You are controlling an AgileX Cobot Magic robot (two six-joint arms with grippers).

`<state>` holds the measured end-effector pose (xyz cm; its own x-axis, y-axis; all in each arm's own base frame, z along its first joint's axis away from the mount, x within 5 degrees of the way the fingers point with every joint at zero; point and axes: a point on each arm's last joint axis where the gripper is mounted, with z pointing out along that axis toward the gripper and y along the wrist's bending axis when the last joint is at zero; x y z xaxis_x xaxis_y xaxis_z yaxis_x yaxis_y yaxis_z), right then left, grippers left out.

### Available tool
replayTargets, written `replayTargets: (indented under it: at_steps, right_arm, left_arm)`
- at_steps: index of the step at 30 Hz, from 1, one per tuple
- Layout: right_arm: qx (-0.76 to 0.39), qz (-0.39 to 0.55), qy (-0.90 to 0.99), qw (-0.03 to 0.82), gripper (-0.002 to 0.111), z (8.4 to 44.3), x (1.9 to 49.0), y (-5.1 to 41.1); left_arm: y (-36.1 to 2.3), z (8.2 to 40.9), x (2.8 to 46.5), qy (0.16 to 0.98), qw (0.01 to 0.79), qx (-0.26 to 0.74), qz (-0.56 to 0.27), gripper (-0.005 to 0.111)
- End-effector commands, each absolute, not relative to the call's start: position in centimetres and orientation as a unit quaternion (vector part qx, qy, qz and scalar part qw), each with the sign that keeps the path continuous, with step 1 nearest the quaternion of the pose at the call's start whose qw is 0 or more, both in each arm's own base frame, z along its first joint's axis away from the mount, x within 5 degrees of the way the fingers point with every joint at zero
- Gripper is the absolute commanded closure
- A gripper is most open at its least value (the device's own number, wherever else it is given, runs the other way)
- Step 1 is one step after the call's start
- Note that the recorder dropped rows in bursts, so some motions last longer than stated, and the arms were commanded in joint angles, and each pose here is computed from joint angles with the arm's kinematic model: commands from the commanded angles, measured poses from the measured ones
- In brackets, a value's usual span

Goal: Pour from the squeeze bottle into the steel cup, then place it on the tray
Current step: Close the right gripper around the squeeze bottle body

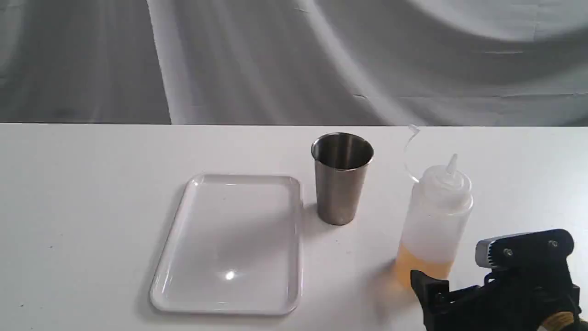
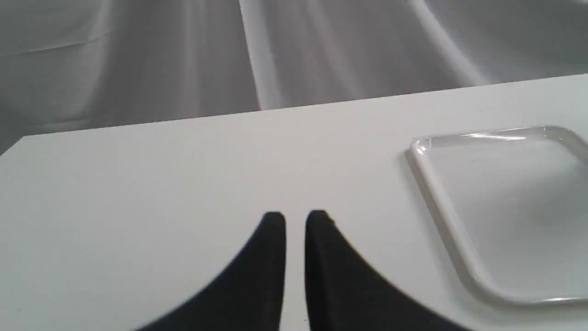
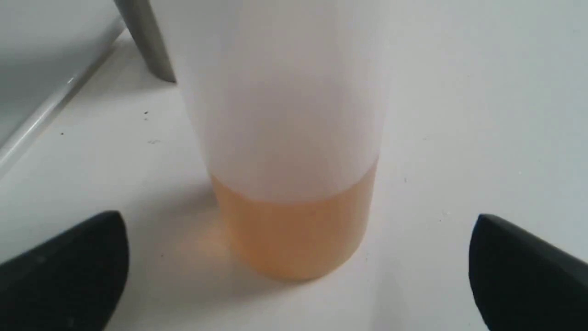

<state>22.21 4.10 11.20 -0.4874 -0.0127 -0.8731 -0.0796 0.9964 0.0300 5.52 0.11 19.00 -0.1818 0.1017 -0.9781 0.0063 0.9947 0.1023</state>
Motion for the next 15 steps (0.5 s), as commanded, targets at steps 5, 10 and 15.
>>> replayTargets:
  at_steps: [5,10,15]
  right_arm:
    - [-0.019,0.031,0.858,0.512,0.005,11.4,22.5,4.1]
    - [-0.021,0.033,0.853,0.52,0.005,11.8,23.6,4.4]
    - [-0.019,0.028,0.86,0.509,0.005,11.6,24.8,4.6]
  left_arm:
    - [0.1,18.9,5.5,0.765,0.642,0.036,0.037,0.098]
    - [0.1,18.9,5.5,0.765,0.642,0.036,0.037,0.098]
    - [0.1,18.9,5.5,0.765,0.642,0.036,0.037,0.098]
